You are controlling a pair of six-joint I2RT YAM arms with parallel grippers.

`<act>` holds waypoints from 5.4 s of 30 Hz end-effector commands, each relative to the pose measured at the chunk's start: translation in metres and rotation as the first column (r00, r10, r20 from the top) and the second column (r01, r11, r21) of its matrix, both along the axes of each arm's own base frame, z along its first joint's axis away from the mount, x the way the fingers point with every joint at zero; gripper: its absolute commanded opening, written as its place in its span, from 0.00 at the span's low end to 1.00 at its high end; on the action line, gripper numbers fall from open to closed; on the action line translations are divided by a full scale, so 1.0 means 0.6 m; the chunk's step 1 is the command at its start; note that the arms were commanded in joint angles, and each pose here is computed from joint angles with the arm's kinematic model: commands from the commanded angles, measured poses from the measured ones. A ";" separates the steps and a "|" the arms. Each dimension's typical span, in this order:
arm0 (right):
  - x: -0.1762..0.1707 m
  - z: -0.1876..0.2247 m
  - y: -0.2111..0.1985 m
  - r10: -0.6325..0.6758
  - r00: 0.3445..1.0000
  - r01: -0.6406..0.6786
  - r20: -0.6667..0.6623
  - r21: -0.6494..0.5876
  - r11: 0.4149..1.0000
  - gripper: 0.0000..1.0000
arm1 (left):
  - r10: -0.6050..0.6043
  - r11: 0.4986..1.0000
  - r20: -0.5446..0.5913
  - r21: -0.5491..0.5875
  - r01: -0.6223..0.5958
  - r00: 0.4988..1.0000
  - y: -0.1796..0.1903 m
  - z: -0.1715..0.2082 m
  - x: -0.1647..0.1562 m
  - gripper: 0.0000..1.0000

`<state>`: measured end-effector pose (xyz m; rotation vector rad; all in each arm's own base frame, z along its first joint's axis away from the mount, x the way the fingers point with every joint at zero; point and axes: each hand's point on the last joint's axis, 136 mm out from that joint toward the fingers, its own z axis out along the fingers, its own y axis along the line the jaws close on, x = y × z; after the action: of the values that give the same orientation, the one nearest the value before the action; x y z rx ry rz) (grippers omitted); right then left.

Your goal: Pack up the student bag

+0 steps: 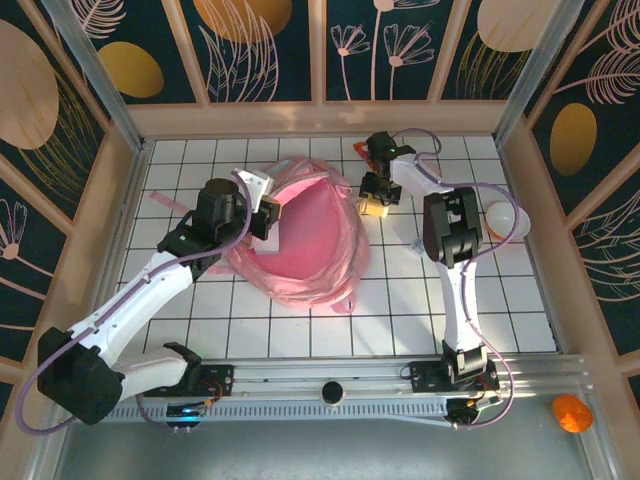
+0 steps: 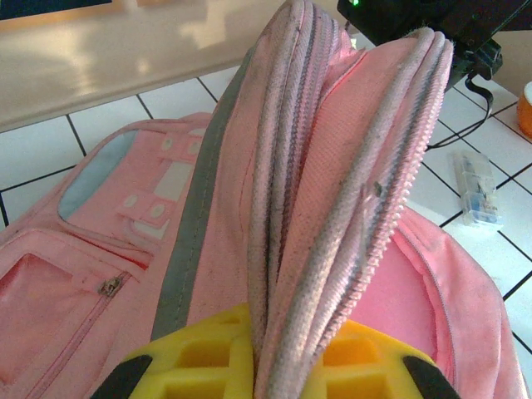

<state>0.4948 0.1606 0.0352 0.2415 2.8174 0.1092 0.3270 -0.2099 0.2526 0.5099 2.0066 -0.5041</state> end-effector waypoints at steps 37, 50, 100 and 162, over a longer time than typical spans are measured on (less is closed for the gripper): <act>-0.233 0.162 0.319 -0.070 0.996 0.031 0.058 0.507 0.861 0.57 | -0.054 0.966 0.255 -0.231 0.115 0.965 -0.023 0.165 -0.021 0.00; -0.242 0.156 0.298 -0.082 0.995 0.043 0.056 0.494 0.868 0.84 | -0.047 0.968 0.268 -0.227 0.110 0.962 -0.023 0.177 -0.017 0.00; -0.186 0.177 0.316 -0.099 0.958 -0.090 0.268 0.611 0.786 0.41 | -0.057 0.979 0.221 -0.180 0.098 0.974 -0.023 0.120 -0.012 0.00; -0.471 0.234 0.306 0.916 0.082 -0.870 0.391 -0.420 0.258 0.49 | 0.059 0.991 -0.027 -0.121 -0.062 0.998 0.067 -0.092 -0.083 0.86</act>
<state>0.2170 0.3372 0.1864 -1.2239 1.9550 0.3839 0.2643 -0.1916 0.2201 0.5937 1.8553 -0.6190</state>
